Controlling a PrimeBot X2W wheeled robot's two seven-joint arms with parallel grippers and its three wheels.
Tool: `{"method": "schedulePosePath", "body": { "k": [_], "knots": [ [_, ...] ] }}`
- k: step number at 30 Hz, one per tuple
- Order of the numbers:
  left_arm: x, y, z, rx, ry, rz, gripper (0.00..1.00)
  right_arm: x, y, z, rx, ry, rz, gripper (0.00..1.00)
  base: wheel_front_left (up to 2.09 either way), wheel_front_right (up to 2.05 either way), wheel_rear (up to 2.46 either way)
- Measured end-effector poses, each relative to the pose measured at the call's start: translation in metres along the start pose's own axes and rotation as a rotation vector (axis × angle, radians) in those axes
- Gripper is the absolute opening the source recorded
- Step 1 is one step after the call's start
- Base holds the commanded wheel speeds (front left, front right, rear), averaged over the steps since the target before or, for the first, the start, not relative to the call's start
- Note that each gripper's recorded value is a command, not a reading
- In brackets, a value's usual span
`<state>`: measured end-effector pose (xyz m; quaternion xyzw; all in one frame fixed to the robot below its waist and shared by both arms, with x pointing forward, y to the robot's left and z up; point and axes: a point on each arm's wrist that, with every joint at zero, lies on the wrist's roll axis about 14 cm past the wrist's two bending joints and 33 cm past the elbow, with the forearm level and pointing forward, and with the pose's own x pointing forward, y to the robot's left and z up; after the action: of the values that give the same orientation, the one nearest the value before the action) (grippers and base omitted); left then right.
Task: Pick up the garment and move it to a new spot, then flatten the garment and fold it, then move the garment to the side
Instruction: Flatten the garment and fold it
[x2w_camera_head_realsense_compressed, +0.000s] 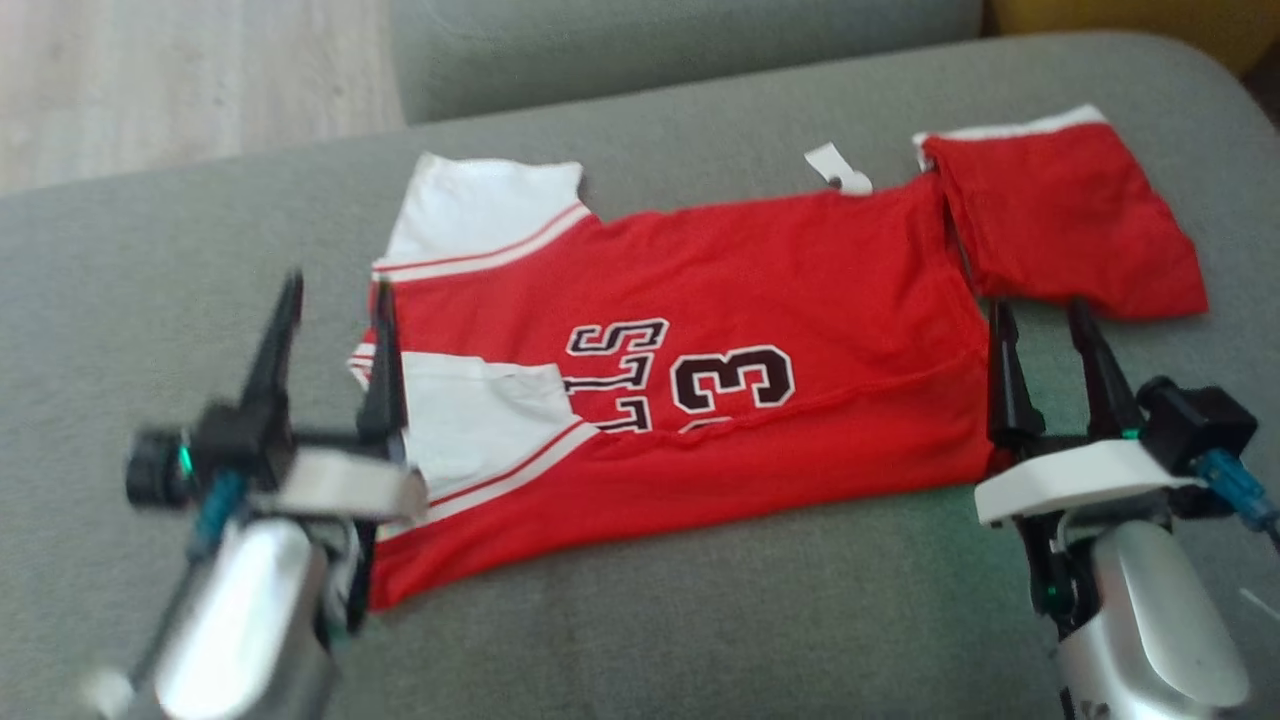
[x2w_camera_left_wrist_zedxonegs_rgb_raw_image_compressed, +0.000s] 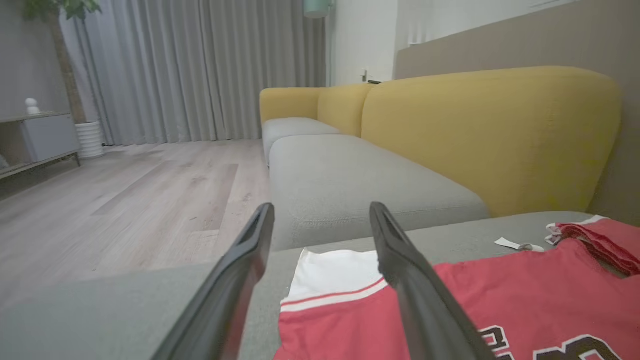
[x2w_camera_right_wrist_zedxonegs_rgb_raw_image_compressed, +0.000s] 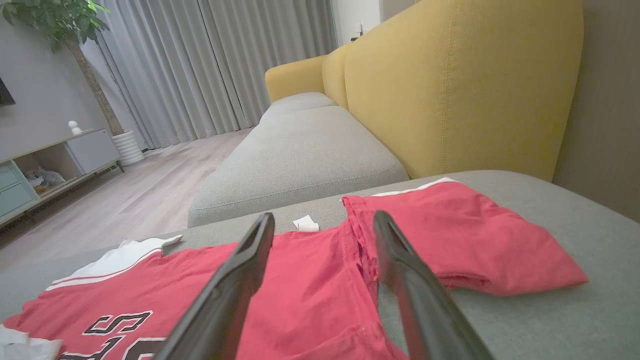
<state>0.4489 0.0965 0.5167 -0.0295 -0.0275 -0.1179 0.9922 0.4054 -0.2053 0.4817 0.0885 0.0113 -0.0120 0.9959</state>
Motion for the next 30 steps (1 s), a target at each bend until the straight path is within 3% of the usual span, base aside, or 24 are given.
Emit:
{"method": "schedulePosePath", "body": {
  "k": [5,11,18,23,30],
  "knots": [
    [0.052,-0.014,0.005,0.088,0.048,-0.150,1.00,0.007,-0.003,0.004,-0.007,-0.020,-0.004,1.00,0.00,0.00,0.00],
    [0.108,-0.017,-0.038,0.182,0.332,-0.291,1.00,0.024,-0.007,0.009,-0.011,-0.042,-0.006,1.00,0.00,0.00,0.00],
    [0.143,0.006,-0.101,0.216,0.639,-0.287,1.00,0.040,-0.017,0.009,-0.013,-0.050,-0.022,1.00,0.00,0.00,0.00],
    [0.153,0.002,-0.135,0.225,0.740,-0.332,1.00,0.038,-0.028,-0.009,-0.019,-0.006,-0.050,1.00,0.00,0.00,0.00],
    [0.162,0.026,-0.166,0.231,0.843,-0.279,1.00,0.040,-0.038,-0.014,-0.025,0.006,-0.075,1.00,0.00,0.00,0.00]
  ]
}}
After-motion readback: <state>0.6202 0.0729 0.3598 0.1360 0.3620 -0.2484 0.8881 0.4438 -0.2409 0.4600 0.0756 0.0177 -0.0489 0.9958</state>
